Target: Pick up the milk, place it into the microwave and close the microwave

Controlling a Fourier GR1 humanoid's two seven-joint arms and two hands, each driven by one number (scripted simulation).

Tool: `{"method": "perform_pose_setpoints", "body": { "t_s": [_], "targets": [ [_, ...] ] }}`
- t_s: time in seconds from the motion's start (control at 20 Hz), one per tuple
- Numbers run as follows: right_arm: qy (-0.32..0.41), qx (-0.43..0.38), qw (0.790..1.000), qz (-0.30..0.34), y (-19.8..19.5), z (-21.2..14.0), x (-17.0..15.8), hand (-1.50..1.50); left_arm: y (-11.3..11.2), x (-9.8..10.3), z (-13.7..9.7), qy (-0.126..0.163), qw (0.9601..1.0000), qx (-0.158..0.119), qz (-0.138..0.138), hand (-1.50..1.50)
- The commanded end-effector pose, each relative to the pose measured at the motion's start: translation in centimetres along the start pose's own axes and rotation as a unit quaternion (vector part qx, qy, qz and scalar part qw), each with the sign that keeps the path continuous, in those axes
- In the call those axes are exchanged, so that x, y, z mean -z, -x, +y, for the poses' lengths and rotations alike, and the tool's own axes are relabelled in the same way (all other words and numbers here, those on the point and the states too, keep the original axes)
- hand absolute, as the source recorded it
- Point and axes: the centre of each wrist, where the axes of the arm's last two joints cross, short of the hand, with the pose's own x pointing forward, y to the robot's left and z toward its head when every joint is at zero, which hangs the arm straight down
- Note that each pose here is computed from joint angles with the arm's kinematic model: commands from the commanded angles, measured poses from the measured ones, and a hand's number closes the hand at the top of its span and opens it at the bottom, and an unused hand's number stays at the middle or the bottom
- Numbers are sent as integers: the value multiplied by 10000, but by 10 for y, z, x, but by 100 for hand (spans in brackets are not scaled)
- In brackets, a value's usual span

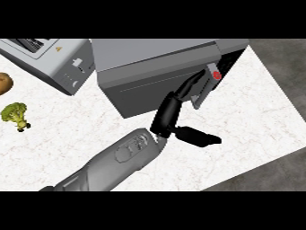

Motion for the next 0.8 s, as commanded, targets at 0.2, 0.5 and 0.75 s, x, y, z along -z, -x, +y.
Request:
{"method": "perform_pose_setpoints", "body": {
  "t_s": [0.2,0.5,0.75],
  "targets": [
    [-306,172,9993,-143,-7,-3,19,-150,-3,18,5,-243,9996,47,-98,-150],
    [-343,240,9990,-132,-10,-7,25,-150,-4,23,6,-365,9993,16,-120,-150],
    [-376,219,9990,-101,-15,-13,31,-150,-4,24,5,-393,9990,-21,-212,-150]
  ]
}}
